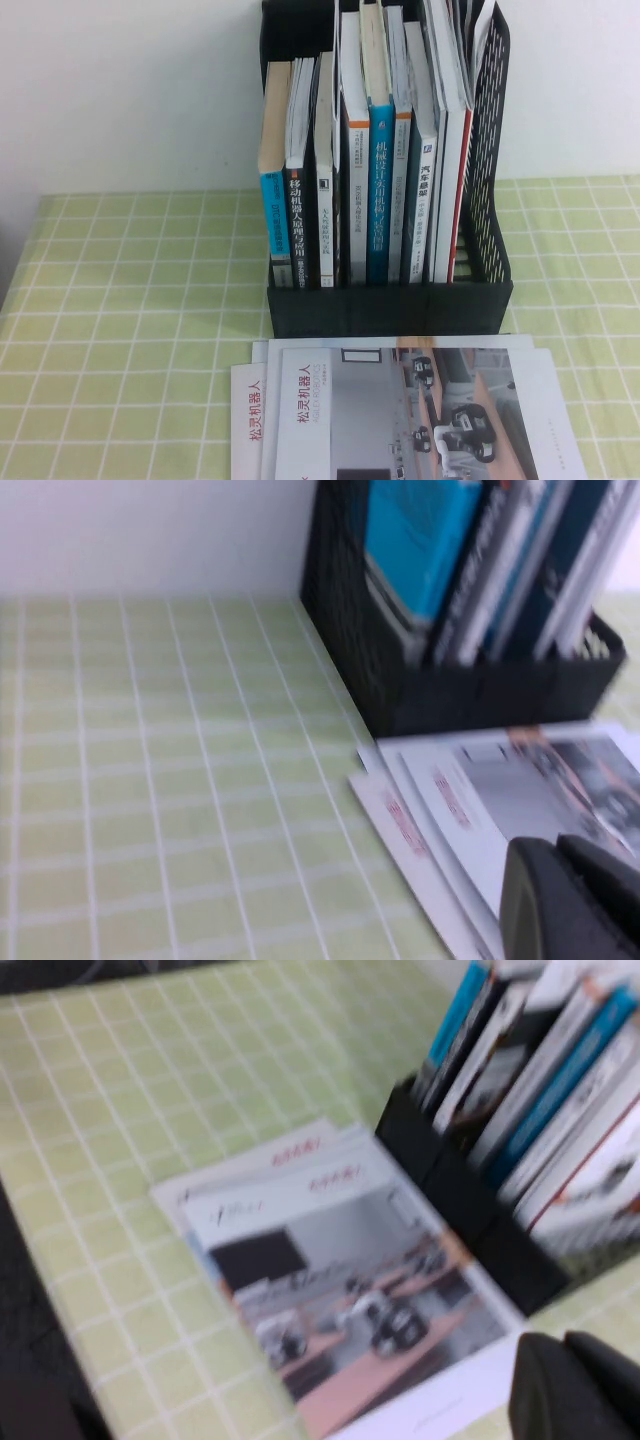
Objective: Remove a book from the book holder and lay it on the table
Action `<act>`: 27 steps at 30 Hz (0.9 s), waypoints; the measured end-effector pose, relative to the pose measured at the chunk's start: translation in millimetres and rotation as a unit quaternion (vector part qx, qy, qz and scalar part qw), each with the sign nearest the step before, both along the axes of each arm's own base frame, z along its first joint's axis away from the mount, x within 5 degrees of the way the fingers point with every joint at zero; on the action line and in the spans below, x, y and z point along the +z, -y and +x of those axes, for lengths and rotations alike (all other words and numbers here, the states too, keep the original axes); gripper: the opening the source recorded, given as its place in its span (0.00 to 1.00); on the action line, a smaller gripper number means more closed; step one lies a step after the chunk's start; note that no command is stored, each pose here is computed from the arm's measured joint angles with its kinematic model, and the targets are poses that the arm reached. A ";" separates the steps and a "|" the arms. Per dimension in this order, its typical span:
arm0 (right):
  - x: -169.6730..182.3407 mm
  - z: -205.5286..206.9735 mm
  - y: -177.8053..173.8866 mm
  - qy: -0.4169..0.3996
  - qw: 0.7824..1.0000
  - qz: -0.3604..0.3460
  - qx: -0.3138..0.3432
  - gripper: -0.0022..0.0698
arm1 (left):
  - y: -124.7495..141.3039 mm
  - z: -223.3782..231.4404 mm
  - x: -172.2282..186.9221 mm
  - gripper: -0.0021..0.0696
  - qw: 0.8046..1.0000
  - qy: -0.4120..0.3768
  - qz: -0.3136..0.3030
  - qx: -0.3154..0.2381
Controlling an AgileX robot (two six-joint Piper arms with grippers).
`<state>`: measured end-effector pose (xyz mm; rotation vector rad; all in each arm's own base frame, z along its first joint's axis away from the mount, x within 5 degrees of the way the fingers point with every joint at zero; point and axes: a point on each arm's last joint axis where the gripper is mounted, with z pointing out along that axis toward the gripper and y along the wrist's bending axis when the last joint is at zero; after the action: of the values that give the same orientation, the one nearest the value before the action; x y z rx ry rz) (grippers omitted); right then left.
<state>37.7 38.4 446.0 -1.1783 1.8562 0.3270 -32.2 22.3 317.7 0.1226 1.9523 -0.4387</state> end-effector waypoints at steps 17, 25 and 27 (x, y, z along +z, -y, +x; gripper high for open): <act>-171.9 25.7 -26.8 -0.001 0.995 -0.099 -0.009 0.03 | 20.0 54.8 -53.6 0.03 0.996 0.076 0.037 0.015; -174.7 25.7 -27.0 -0.017 0.996 -0.086 -0.026 0.03 | 20.5 55.2 -52.7 0.03 0.996 0.083 0.035 0.014; -174.7 25.7 -27.0 -0.017 0.996 -0.086 -0.026 0.03 | 20.5 55.2 -52.7 0.03 0.996 0.083 0.035 0.014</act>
<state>63.4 65.4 271.3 -1.2421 1.9735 0.1620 23.0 1.8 265.0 0.1699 1.8042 -0.3309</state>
